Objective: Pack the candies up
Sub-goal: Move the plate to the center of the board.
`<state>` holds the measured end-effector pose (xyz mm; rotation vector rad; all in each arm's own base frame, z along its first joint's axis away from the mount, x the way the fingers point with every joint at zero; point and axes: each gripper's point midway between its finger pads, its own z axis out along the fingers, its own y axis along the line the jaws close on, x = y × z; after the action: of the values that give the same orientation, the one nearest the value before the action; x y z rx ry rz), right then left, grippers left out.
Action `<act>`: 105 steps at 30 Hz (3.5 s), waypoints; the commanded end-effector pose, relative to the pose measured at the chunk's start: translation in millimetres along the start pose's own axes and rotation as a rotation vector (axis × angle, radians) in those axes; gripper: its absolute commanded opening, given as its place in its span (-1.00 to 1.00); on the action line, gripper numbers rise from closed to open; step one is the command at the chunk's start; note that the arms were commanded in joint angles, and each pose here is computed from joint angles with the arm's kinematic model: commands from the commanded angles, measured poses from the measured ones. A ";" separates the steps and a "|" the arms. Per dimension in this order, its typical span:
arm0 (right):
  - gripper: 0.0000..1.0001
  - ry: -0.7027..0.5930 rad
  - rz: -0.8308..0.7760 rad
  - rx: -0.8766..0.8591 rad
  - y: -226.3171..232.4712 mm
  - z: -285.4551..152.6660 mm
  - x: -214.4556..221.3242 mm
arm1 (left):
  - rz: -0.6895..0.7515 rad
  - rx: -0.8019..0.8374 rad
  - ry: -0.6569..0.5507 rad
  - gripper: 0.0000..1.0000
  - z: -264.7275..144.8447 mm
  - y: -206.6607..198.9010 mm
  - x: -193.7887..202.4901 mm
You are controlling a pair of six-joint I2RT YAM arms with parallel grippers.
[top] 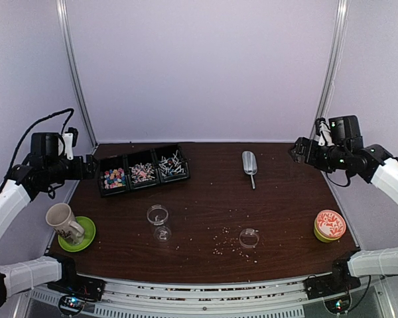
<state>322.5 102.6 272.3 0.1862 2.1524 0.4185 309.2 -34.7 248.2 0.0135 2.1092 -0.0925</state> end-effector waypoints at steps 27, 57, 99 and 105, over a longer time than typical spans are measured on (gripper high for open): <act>0.99 0.238 -0.152 0.140 -4.0 88.8 63.6 | -0.005 -0.016 0.104 0.96 23.0 3.3 15.9; 0.99 0.296 -0.309 0.013 63.1 112.5 84.2 | -0.171 -0.246 0.288 0.96 93.7 36.2 -5.5; 0.99 0.314 -0.383 -0.001 72.4 76.8 118.0 | -0.108 0.085 0.356 0.96 294.6 29.4 -12.7; 0.99 0.318 -0.385 -0.005 75.1 78.5 120.8 | -0.144 0.153 0.393 0.90 283.2 16.2 -3.1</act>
<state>316.0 225.9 165.1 -0.3251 2.4320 0.2624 562.7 -28.2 101.9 -0.0611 2.4888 -0.2599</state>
